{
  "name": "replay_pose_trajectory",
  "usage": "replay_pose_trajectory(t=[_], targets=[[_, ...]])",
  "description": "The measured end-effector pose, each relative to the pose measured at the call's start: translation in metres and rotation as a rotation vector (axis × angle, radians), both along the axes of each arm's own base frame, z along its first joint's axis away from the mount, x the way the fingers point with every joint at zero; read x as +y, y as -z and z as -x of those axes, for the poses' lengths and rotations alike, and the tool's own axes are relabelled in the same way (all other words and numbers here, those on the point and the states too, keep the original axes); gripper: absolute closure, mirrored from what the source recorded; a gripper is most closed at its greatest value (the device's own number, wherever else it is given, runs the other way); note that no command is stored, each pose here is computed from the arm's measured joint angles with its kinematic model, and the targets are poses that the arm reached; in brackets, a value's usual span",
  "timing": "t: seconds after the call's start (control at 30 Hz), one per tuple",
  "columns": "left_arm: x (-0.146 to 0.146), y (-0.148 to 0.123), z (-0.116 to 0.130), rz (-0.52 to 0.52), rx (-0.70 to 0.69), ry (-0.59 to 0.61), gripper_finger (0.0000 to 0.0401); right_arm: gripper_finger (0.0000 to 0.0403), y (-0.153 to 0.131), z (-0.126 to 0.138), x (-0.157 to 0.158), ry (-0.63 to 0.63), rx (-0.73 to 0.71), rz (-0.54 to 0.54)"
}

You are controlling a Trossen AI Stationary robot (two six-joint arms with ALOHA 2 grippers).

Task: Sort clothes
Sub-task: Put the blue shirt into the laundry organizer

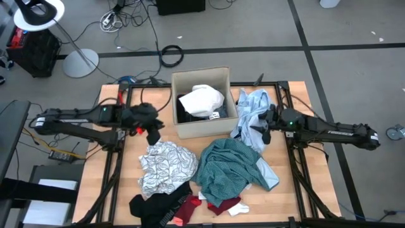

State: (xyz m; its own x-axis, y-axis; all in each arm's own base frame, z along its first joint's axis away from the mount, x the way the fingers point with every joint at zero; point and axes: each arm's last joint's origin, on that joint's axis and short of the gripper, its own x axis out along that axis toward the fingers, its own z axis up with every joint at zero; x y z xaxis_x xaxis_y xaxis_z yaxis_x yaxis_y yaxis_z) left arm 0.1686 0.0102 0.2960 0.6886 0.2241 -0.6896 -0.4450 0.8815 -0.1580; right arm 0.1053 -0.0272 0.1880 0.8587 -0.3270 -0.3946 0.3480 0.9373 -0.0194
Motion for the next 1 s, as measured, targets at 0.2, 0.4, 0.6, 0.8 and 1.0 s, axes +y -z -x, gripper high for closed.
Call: replay_pose_trajectory(t=[0.2, 0.4, 0.6, 0.8, 1.0], targets=[[-0.004, 0.031, 0.014, 0.056, -0.028, -0.028, 0.0318, 0.0158, -0.057, 0.007, 0.0, 0.107, -0.117, -0.095], [-0.007, 0.043, 0.012, 0.057, -0.058, -0.012, 0.0318, 0.0171, -0.11, 0.016, 0.002, 0.107, -0.098, -0.09], [-0.007, 0.044, 0.011, 0.058, -0.072, -0.012, 0.0318, 0.0173, -0.149, 0.018, 0.002, 0.164, 0.117, -0.202], [-0.007, 0.045, 0.011, 0.056, -0.061, -0.011, 0.0318, 0.0173, -0.154, 0.003, -0.002, 0.313, 0.481, -0.369], [-0.007, 0.045, 0.012, 0.059, -0.06, -0.014, 0.0318, 0.0173, -0.136, -0.022, -0.011, 0.536, 0.695, -0.518]])
